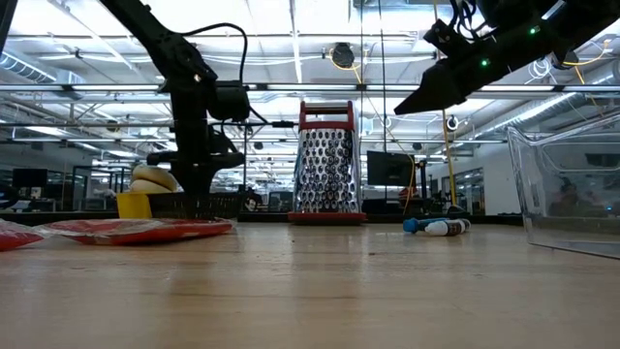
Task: Pick & Place Food Item
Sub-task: Put the right purple food coloring bottle into the black bin
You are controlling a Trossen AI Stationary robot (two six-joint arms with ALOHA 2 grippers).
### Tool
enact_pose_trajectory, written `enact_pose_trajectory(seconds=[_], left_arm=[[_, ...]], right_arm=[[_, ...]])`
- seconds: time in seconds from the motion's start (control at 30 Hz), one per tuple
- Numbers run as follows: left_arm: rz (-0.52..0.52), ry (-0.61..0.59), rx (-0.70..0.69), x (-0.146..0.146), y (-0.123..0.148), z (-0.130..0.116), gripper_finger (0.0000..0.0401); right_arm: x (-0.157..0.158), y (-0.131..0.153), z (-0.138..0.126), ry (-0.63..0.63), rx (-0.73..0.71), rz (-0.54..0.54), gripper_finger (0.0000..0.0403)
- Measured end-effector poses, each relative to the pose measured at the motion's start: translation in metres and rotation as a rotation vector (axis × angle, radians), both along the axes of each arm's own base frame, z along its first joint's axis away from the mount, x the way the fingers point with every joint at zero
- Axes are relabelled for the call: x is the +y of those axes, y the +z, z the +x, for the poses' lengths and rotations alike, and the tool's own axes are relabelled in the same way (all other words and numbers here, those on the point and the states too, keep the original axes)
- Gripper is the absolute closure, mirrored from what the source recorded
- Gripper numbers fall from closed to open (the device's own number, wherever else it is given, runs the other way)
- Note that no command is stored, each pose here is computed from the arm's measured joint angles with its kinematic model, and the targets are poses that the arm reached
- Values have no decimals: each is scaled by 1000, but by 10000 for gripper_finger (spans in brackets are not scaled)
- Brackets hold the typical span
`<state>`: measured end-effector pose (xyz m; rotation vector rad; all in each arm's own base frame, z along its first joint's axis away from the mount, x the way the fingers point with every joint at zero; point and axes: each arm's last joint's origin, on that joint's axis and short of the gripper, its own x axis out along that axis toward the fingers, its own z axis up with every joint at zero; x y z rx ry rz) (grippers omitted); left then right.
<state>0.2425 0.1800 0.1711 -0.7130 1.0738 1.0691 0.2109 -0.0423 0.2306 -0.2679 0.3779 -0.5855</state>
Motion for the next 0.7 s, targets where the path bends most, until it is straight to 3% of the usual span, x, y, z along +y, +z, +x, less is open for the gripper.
enact_pose_trajectory(seconds=[0.7], left_arm=[[5, 33, -5, 0, 0, 0, 344]], right_arm=[[0, 0, 0, 0, 0, 0, 243]])
